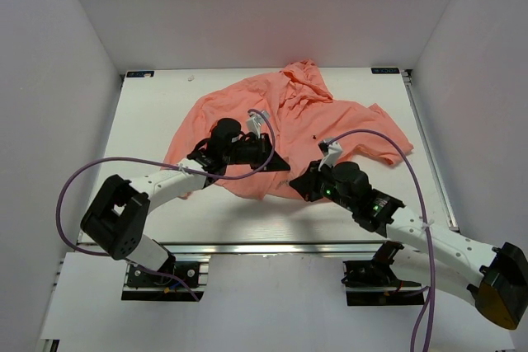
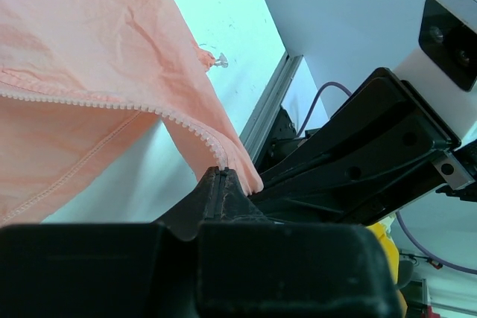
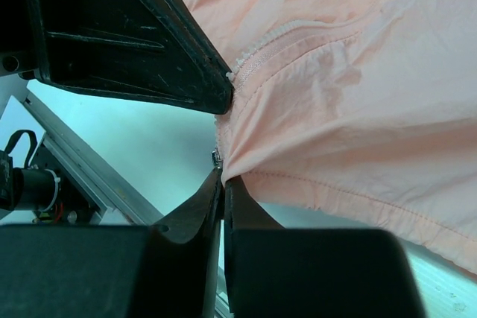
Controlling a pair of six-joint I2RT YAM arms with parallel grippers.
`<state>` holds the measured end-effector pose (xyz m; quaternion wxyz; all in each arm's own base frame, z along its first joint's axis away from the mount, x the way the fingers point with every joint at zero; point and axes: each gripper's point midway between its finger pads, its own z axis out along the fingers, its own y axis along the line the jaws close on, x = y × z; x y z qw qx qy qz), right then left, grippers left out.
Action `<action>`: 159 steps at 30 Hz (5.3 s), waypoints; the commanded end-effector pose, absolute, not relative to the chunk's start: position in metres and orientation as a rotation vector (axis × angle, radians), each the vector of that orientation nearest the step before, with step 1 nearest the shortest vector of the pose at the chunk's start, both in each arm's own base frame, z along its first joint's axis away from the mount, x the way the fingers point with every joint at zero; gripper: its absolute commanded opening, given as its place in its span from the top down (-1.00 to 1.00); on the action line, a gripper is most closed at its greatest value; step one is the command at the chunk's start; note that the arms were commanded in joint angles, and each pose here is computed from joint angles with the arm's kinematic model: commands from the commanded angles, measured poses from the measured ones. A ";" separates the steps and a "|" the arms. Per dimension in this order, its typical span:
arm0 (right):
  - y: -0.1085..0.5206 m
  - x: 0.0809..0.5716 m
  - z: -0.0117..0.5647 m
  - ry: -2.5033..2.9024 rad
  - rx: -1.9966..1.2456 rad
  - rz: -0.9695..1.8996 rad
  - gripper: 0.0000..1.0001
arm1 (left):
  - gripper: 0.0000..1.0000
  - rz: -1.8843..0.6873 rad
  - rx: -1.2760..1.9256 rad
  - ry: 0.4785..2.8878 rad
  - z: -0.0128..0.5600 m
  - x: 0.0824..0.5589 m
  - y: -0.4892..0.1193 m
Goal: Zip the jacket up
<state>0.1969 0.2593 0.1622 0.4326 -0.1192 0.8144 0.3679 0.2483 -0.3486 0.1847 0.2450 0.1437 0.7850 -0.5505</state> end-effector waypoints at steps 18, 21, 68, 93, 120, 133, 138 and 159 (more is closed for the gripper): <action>0.248 0.192 0.168 2.068 -0.310 0.870 1.00 | -0.09 -1.502 0.532 2.074 0.194 0.230 -0.339; 0.248 0.192 0.172 2.049 -0.308 0.880 1.00 | -0.10 -1.522 0.556 2.090 0.186 0.228 -0.342; 0.257 0.199 0.215 1.931 -0.326 0.924 1.00 | 0.97 -1.694 0.658 2.018 0.202 0.205 -0.376; 0.245 0.201 0.194 1.979 -0.237 0.880 0.41 | 1.00 -1.754 0.575 1.946 0.223 0.202 -0.374; 0.247 0.193 0.191 1.963 -0.301 0.908 0.86 | 1.00 -1.702 0.489 1.996 0.212 0.212 -0.373; 0.239 0.197 0.189 1.992 -0.282 0.845 1.00 | -0.12 -1.594 0.498 2.068 0.200 0.212 -0.364; 0.228 0.199 0.179 2.053 -0.270 0.761 1.00 | -0.96 -1.338 0.467 2.225 0.173 0.221 -0.342; 0.217 0.197 0.157 2.142 -0.298 0.670 1.00 | -0.57 -0.541 0.549 2.661 0.061 0.243 -0.266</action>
